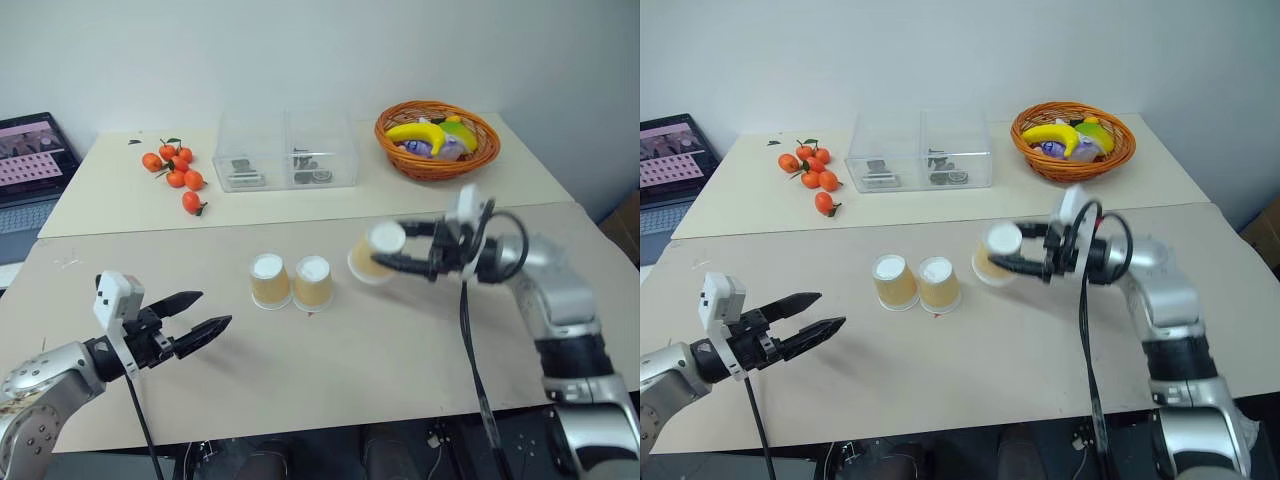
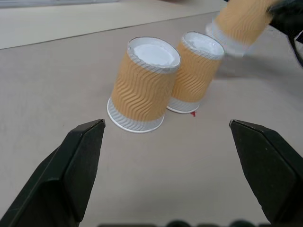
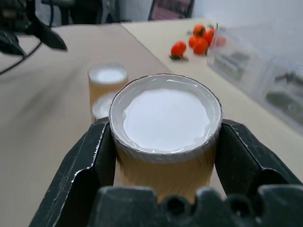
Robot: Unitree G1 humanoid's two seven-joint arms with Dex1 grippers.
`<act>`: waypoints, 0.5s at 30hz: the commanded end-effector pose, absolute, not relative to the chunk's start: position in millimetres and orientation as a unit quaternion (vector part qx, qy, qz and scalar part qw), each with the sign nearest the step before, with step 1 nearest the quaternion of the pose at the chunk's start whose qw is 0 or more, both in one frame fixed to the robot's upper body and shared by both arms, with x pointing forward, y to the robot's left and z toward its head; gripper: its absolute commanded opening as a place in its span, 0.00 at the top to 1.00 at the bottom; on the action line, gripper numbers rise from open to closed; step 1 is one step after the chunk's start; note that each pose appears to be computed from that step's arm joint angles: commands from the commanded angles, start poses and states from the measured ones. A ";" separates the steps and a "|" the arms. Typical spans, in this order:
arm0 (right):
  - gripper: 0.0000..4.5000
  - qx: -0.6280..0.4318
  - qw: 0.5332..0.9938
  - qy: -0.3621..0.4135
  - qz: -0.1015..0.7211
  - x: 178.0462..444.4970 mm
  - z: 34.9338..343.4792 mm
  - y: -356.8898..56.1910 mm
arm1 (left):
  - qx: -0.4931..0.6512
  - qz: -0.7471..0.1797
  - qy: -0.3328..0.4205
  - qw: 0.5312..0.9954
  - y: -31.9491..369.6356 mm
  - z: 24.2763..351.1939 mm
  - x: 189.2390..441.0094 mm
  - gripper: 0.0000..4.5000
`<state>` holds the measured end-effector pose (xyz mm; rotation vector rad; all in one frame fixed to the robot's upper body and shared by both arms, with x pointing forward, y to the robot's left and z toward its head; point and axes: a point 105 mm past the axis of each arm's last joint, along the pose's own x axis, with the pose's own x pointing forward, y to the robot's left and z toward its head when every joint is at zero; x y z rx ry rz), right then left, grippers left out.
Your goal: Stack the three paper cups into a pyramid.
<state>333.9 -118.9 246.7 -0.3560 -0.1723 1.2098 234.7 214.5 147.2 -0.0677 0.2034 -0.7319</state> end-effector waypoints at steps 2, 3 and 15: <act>0.38 -0.170 0.793 -0.103 0.576 338.1 271.3 -101.9 | -0.022 -0.359 0.077 0.930 208.2 149.9 231.9 0.00; 0.38 -0.164 0.790 -0.106 0.582 338.4 275.9 -96.3 | -0.021 -0.361 0.078 0.929 206.9 148.2 231.2 0.00; 0.38 -0.097 0.724 -0.072 0.679 331.4 292.4 -18.7 | 0.013 -0.395 0.066 0.916 184.8 143.5 234.3 0.00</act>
